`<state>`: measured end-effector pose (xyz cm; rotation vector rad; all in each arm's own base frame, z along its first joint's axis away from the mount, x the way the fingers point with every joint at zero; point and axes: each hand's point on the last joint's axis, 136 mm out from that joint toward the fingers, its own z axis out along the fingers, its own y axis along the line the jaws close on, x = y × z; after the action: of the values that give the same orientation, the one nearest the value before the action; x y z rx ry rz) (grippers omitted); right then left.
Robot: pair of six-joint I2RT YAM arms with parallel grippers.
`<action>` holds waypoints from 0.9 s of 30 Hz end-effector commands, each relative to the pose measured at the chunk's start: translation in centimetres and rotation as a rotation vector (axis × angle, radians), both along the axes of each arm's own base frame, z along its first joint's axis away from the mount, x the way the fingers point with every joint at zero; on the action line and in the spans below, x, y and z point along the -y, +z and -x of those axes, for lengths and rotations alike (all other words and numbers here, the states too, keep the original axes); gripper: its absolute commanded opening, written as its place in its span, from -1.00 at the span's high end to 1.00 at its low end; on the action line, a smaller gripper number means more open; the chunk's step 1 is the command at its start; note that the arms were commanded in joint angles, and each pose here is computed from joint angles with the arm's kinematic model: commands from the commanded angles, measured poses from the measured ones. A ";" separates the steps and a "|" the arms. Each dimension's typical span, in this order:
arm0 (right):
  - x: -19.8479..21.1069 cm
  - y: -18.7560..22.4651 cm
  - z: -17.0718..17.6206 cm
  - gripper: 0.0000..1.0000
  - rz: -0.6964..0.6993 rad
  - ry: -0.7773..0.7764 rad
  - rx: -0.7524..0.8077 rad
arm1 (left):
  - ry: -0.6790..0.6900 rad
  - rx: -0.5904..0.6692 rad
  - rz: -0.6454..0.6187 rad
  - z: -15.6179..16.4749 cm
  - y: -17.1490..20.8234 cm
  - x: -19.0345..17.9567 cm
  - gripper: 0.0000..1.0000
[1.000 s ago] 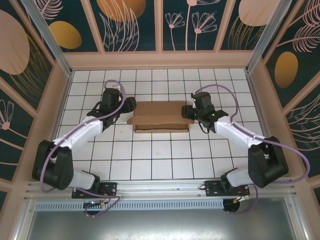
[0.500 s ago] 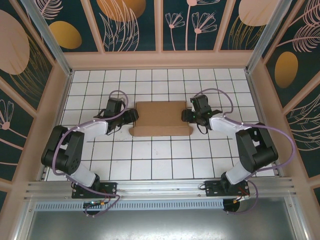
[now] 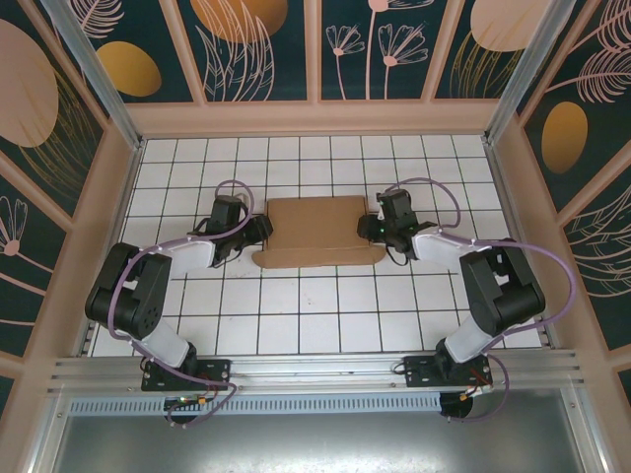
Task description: Fold the paper box
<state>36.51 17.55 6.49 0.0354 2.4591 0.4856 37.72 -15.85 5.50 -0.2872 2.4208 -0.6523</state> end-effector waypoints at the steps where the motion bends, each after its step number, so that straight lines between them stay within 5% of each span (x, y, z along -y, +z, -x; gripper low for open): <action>1: 1.6 1.5 0.7 -0.04 0.052 -0.039 -0.007 | 0.028 0.012 -0.075 -0.1 1.8 -1.3 -0.14; 9: 2.1 4.1 4.5 -0.25 0.030 -0.037 -0.019 | 0.009 -0.009 -0.067 2.0 5.6 -1.5 -0.35; 15: 0.9 4.5 8.2 -0.27 0.153 0.116 0.073 | -0.035 -0.014 -0.155 3.7 4.3 -1.5 -0.29; 23: -0.5 5.6 8.9 -0.14 0.214 0.152 0.151 | -0.151 0.020 -0.252 2.5 6.4 2.3 -0.10; 27: -3.0 5.7 10.7 -0.12 0.339 0.371 0.293 | -0.138 0.035 -0.254 2.1 6.6 2.4 -0.14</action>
<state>26.64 19.68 11.77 -0.3865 2.3470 0.2999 35.27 -18.91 11.90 -0.0167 2.4730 -0.4605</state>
